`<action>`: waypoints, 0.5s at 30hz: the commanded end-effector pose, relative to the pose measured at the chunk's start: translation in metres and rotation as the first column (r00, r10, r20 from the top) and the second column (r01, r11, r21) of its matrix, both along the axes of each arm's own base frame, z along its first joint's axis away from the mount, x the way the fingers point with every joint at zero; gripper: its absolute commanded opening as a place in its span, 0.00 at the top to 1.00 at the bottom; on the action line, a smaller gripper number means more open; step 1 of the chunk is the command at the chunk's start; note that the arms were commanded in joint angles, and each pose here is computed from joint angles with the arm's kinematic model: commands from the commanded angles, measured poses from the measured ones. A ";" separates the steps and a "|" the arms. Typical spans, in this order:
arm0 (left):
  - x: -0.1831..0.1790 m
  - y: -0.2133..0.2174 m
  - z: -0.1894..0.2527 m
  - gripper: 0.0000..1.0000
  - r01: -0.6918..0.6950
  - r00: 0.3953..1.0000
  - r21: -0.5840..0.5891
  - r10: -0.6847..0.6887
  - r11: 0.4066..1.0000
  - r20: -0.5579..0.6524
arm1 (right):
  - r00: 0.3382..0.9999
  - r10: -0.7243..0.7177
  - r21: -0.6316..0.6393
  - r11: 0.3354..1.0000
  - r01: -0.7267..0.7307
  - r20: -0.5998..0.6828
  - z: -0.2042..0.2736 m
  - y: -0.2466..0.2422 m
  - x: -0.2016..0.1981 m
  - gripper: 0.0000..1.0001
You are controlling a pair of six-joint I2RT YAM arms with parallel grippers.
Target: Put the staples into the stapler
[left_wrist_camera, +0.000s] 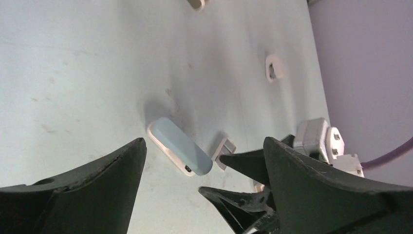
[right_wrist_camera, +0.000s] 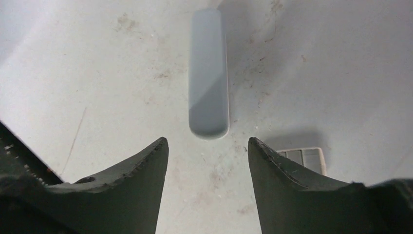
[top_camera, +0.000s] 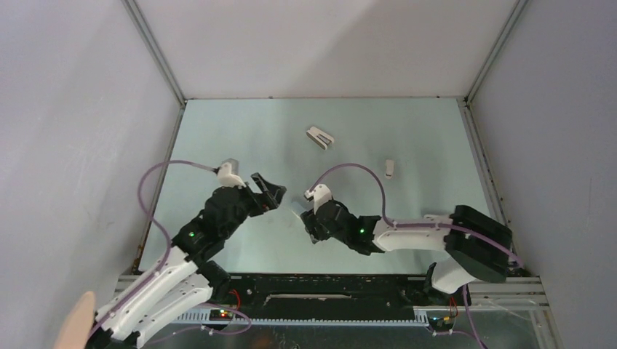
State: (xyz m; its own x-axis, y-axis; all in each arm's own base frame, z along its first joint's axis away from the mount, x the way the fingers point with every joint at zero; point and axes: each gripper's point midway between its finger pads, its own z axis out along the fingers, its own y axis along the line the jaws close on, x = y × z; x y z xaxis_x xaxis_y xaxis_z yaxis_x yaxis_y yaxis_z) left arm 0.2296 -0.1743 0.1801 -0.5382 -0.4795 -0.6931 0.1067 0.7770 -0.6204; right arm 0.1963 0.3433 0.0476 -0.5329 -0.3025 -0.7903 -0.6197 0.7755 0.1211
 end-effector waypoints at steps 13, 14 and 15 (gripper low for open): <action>-0.050 0.117 0.093 0.00 -0.209 0.952 0.271 0.133 0.940 0.275 | 0.990 -0.049 -0.229 0.973 0.017 -0.135 0.051 -0.002 0.012 0.32; -0.052 0.118 0.096 0.00 -0.202 0.950 0.276 0.119 0.940 0.290 | 0.988 -0.053 -0.242 0.970 0.017 -0.146 0.047 -0.001 0.014 0.32; -0.054 0.119 0.098 0.00 -0.195 0.947 0.284 0.105 0.939 0.302 | 0.986 -0.056 -0.254 0.967 0.015 -0.158 0.044 -0.001 0.016 0.33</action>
